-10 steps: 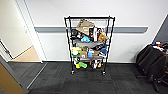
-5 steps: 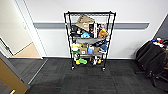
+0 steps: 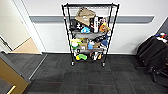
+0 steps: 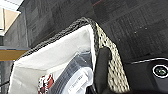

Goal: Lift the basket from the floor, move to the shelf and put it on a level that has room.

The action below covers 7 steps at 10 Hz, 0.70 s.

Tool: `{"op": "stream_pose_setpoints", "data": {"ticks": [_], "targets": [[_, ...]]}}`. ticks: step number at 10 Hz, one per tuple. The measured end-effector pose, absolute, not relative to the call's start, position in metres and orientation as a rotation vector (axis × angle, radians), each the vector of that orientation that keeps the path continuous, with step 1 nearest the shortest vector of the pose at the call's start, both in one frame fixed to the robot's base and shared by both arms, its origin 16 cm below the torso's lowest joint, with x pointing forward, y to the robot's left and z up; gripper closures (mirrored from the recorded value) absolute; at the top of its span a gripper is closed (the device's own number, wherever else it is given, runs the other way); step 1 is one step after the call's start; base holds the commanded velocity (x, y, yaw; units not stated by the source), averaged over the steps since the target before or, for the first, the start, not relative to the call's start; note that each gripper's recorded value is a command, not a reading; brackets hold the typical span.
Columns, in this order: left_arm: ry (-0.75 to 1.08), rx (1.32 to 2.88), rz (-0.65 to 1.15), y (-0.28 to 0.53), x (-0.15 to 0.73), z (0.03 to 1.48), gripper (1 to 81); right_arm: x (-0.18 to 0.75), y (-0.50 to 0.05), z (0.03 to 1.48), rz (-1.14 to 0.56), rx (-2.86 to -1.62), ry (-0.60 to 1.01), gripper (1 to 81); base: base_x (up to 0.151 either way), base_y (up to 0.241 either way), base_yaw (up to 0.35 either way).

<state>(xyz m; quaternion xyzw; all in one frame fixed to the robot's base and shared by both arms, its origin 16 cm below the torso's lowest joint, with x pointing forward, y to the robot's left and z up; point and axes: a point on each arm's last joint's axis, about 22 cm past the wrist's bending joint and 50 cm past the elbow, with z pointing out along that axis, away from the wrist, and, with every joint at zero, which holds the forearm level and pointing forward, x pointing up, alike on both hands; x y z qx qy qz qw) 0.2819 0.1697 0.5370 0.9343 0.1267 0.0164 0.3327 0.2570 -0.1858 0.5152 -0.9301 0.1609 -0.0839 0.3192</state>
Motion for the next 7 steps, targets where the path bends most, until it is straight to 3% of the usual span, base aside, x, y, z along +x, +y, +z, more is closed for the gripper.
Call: {"op": "stream_pose_setpoints", "data": {"ticks": [7], "targets": [[0.279, 2.442, 0.153, 0.173, 0.279, 0.569, 81.1, 0.278, -0.185, 0.556, -0.353, -2.421, 0.354, 81.1, 0.000, 0.000, 0.000]]}}
